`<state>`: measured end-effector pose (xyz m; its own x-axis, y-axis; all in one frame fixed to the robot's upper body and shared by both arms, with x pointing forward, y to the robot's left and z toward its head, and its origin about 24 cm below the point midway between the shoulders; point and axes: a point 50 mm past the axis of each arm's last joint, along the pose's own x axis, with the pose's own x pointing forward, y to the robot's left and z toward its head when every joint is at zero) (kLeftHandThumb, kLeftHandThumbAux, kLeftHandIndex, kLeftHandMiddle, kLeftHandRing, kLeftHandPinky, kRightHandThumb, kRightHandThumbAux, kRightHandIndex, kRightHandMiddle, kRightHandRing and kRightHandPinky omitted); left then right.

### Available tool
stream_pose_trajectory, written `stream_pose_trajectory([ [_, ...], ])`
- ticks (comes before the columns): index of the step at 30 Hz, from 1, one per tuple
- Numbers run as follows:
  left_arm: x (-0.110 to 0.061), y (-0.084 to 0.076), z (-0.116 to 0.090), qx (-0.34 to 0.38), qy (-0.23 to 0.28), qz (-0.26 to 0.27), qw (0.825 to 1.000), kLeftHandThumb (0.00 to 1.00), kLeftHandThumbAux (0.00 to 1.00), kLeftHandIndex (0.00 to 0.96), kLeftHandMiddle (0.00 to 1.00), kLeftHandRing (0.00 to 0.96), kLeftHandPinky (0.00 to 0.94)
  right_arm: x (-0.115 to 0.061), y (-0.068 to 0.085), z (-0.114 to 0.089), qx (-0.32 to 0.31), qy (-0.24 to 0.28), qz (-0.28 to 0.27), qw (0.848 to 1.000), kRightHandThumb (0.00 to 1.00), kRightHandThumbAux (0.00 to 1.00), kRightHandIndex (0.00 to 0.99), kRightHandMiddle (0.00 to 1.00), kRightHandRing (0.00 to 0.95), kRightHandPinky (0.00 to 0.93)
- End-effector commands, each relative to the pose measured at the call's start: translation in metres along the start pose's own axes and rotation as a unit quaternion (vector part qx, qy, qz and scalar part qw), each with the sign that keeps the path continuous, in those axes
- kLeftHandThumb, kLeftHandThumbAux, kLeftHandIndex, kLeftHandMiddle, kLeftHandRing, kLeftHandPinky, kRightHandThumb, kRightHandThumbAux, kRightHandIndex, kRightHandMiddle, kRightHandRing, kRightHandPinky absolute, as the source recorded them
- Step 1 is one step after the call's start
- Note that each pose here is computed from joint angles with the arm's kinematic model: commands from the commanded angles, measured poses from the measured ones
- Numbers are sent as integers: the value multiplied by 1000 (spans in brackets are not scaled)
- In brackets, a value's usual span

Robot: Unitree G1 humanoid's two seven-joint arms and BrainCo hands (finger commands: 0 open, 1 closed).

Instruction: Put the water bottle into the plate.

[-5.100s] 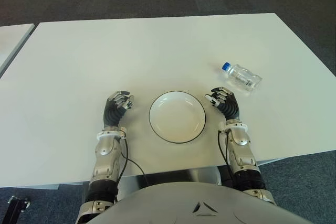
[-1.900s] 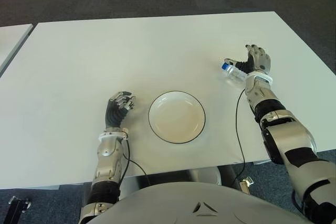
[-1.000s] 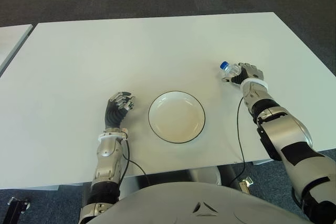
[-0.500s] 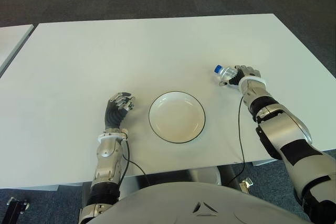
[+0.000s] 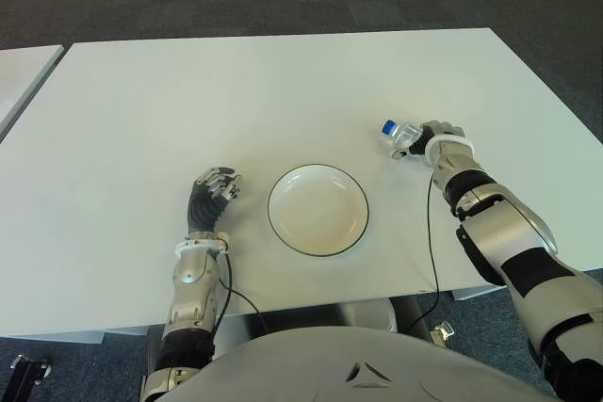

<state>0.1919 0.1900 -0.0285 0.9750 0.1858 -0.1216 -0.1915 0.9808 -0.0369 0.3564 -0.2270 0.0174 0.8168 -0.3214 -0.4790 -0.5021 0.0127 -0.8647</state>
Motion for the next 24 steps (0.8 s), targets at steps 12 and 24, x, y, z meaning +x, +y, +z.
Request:
stream_pose_trajectory([
  [12, -6, 5, -8, -6, 28, 12, 1000, 706, 710, 434, 601, 584, 573, -12, 75, 5, 95, 43, 109, 989, 691, 715, 430, 626, 634, 673],
  [24, -4, 6, -8, -4, 30, 15, 999, 706, 710, 434, 602, 585, 570, -11, 71, 6, 155, 45, 75, 984, 695, 726, 432, 691, 682, 692],
])
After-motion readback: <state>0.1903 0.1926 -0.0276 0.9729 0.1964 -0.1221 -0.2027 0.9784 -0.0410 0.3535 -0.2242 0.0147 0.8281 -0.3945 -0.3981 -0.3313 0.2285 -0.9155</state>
